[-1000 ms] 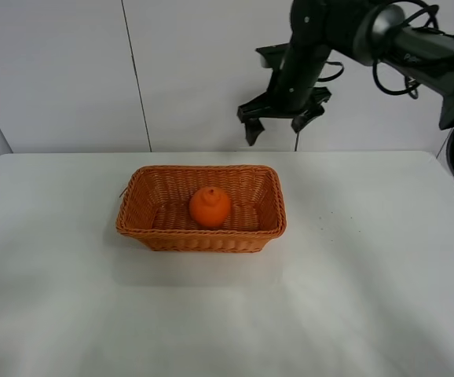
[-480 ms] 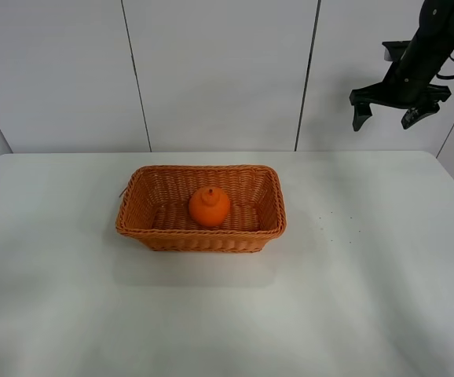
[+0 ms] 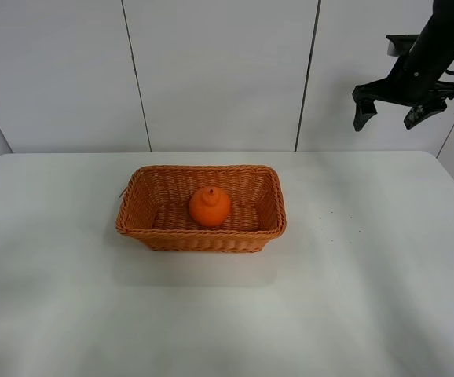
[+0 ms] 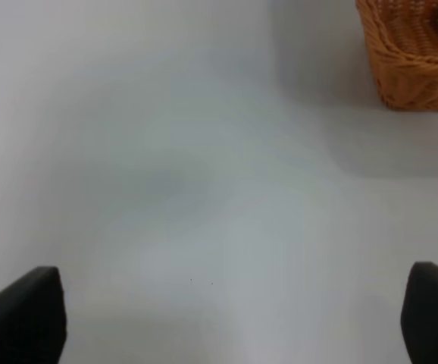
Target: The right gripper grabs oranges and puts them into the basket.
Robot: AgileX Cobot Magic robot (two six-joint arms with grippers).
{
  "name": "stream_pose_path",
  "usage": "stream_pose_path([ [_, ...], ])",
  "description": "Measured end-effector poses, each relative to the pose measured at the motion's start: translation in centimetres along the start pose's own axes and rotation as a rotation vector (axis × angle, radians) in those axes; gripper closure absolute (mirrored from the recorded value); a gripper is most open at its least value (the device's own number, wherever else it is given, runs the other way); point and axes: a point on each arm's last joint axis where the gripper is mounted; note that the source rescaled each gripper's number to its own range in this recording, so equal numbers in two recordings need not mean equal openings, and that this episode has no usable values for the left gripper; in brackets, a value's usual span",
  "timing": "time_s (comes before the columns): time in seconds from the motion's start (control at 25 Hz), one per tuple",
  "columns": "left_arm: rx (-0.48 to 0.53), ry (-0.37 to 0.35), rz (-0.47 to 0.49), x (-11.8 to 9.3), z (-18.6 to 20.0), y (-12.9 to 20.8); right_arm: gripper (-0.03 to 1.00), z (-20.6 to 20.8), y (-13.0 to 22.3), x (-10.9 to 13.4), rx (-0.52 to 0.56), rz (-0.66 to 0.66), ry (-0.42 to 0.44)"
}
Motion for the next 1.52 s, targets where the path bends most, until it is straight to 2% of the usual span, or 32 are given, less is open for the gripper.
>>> stream_pose_path([
  [0.12,0.0,0.0,0.0,0.0,0.0,0.0,-0.03,1.7,2.1,-0.2,0.028,0.0,0.002],
  [0.28,0.0,0.0,0.0,0.0,0.0,0.0,-0.03,4.3,6.6,-0.6,0.085,-0.001,0.008],
  [0.48,0.0,0.0,0.0,0.0,0.0,0.0,-0.03,6.9,14.6,-1.5,0.168,-0.002,0.018],
  [0.76,0.0,0.0,0.0,0.0,0.0,0.0,-0.03,7.8,26.4,-2.8,0.251,-0.003,0.027],
  [0.96,0.0,0.0,0.0,0.0,0.0,0.0,-0.03,8.6,32.8,-3.5,0.089,-0.002,0.01],
  [1.04,0.0,0.0,0.0,0.0,0.0,0.0,-0.03,9.1,34.7,-3.8,-0.014,-0.001,-0.002],
  [1.24,0.0,0.0,0.0,0.0,0.0,0.0,-0.03,12.7,38.0,-4.0,-0.371,0.006,-0.043],
  [1.52,0.0,0.0,0.0,0.0,0.0,0.0,-0.03,15.5,42.4,-4.5,-0.704,0.013,-0.081],
])
Point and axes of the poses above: a point on each arm's last joint axis where the gripper is mounted, z pointing back along that axis away from the gripper, x along the wrist's bending axis when the last joint is at zero, y = z × x, and after that the axes turned 7 degrees about -z, right-handed
